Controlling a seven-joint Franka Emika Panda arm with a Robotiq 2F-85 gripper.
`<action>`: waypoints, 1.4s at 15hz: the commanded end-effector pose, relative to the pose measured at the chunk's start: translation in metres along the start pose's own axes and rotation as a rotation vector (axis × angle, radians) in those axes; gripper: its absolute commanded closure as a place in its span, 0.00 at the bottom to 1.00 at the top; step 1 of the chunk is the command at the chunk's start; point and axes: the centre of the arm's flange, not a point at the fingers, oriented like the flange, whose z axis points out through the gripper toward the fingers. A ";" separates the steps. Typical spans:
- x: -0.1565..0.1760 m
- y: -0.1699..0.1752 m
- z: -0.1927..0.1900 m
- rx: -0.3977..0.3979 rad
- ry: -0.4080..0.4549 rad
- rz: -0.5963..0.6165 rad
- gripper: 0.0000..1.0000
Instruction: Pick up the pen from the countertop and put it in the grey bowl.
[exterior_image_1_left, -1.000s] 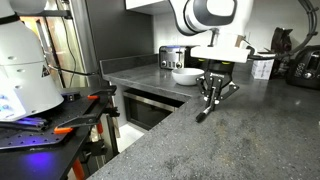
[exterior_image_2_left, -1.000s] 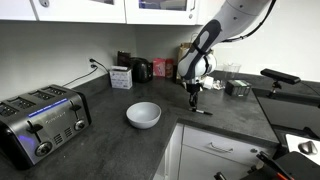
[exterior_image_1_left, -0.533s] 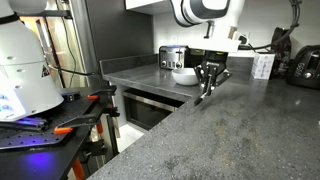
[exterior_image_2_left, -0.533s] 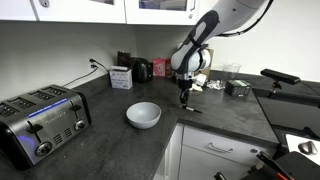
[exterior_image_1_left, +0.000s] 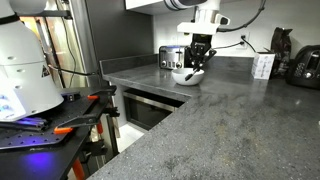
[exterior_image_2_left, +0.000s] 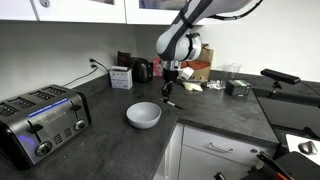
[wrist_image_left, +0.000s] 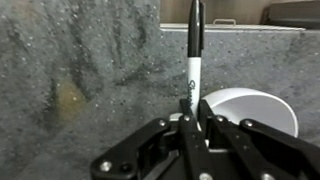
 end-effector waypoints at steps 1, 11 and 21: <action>0.011 -0.032 -0.008 -0.015 0.036 -0.060 0.97; 0.081 -0.120 0.001 -0.062 0.083 -0.255 0.97; 0.048 -0.094 -0.032 0.004 0.033 -0.109 0.17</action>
